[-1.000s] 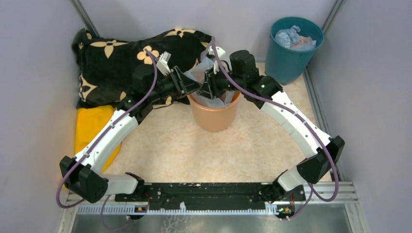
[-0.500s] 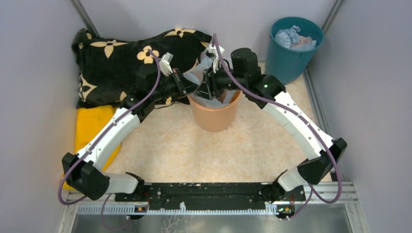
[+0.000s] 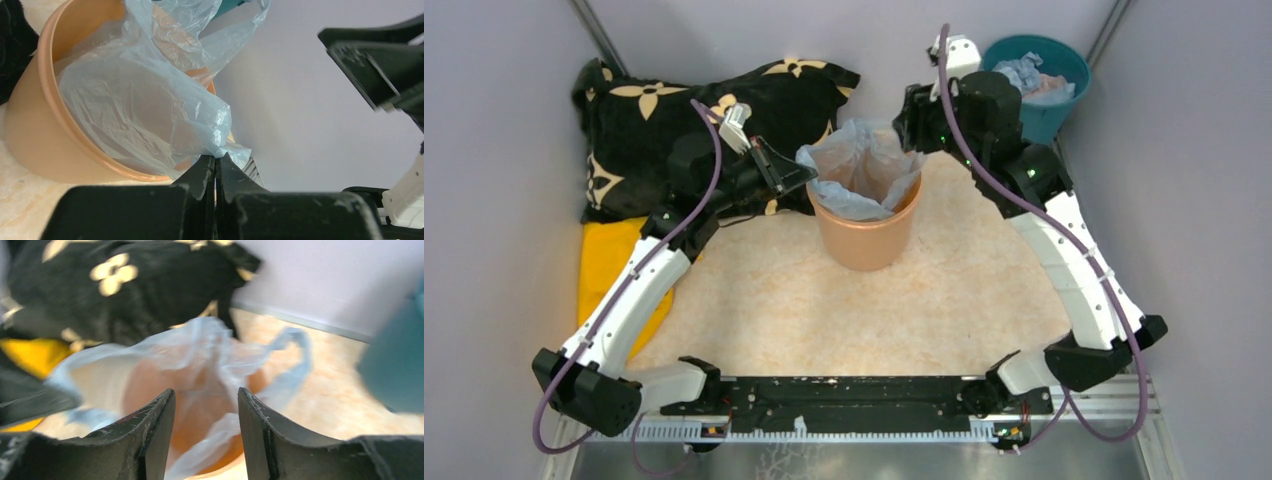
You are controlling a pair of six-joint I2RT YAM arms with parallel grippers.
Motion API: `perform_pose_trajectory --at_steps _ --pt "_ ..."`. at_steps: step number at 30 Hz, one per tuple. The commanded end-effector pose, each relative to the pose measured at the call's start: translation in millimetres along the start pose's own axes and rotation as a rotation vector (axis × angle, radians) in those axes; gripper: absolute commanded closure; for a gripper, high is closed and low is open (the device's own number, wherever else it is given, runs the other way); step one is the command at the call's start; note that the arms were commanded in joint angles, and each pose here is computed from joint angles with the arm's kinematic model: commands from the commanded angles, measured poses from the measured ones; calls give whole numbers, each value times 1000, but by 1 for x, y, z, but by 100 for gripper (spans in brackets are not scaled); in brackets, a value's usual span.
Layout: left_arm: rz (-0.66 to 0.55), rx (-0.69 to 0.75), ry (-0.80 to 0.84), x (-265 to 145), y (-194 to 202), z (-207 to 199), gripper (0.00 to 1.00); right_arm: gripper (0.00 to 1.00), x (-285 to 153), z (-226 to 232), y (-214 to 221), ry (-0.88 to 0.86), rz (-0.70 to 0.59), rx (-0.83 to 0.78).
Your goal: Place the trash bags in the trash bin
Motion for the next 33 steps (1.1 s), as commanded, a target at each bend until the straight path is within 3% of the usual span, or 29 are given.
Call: perform_pose_trajectory --at_steps 1,11,23,25,28,31,33 --pt "-8 7 32 -11 -4 -2 100 48 8 -58 -15 306 -49 20" --pt "-4 5 20 -28 1 10 100 42 41 -103 -15 344 -8 57" --pt "-7 14 -14 -39 6 19 100 43 62 -100 13 145 90 120" --pt "-6 19 -19 -40 7 20 100 47 61 -96 22 112 103 134" --pt "-6 25 -38 -44 8 22 100 62 57 -95 36 91 136 151" --pt "-16 30 -53 -48 9 24 100 64 50 -93 44 73 146 159" --pt "-21 34 -59 -50 9 24 100 82 46 -94 46 86 141 158"
Point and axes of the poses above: each gripper's point midway between its finger pads, its own x axis out along the fingers, its own z axis along the line the jaws close on, y = z × x, the point moved 5 cm from there along -x, back along the fingers, and after that the axes turned 10 degrees about x, right-handed, at the moved point
